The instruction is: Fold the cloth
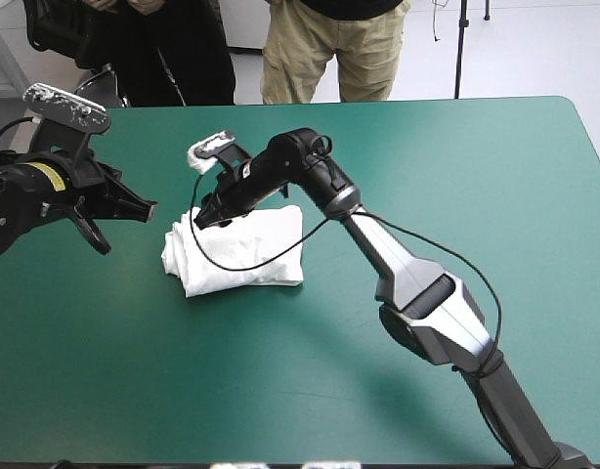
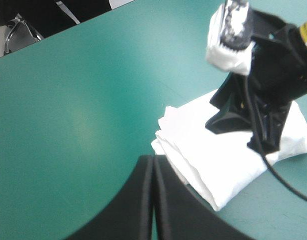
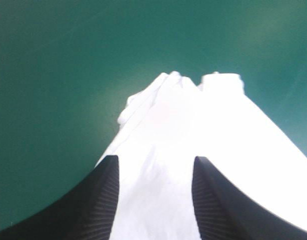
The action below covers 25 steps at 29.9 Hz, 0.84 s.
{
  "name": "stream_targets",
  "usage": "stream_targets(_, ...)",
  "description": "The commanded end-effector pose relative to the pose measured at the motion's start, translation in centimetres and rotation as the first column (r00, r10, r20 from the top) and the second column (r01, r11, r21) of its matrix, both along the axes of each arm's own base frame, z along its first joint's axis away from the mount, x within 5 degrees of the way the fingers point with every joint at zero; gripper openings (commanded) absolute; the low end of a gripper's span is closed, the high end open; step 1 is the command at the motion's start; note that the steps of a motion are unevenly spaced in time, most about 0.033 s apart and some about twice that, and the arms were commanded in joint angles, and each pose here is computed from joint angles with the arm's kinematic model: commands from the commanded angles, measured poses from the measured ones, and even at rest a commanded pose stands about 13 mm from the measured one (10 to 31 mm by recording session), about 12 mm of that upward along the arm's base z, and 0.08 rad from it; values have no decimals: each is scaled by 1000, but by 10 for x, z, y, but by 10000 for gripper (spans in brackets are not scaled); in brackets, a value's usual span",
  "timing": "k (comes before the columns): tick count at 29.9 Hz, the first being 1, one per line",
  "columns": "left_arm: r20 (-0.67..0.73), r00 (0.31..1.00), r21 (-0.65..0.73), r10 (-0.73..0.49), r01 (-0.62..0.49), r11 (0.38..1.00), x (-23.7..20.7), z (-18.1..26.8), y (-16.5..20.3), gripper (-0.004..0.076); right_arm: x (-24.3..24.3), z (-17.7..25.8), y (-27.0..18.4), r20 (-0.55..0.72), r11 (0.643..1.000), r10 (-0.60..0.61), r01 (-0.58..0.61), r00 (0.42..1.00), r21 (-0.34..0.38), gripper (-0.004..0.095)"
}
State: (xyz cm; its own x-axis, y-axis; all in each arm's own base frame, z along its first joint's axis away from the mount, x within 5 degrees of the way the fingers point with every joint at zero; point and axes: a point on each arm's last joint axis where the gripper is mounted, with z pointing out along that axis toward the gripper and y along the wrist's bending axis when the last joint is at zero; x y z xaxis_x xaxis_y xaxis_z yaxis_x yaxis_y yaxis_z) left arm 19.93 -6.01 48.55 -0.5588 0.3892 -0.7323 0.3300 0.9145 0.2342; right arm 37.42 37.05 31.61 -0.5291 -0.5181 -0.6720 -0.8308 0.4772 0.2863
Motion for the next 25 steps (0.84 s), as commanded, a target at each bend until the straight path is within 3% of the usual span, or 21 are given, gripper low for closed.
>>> stream_targets(1, -14, 1000, 7, 24, -24, 1000, -11, 6, 6, -18, -14, 61, -33, 66, 999, -34, 31, 997, 37, 387)
stream_targets(5, -12, 1000, 11, 26, -26, 1000, -11, 6, 6, -18, -21, 54, -65, 59, 991, -60, 66, 997, -120, 348)
stream_targets(7, -12, 1000, 11, 26, -26, 1000, -11, 6, 6, -18, -27, 48, -85, 35, 984, -83, 88, 996, -153, 345)
stream_targets(11, -16, 1000, 2, 20, -20, 1000, -12, 6, 6, -18, -36, 36, -117, 27, 985, -165, 166, 986, -52, 349)
stream_targets(14, -18, 1000, -10, 25, -26, 1000, -12, 6, 5, -18, -34, 18, -133, -14, 969, -245, 245, 969, 18, 408)
stream_targets(20, -19, 999, -13, 28, -28, 1000, -12, 6, 5, -18, -22, -37, -141, -123, 954, -299, 298, 946, -22, 682)
stream_targets(25, -19, 999, -15, 30, -30, 999, -12, 6, 5, -18, -8, -66, -129, -177, 949, -307, 315, 935, 20, 688)
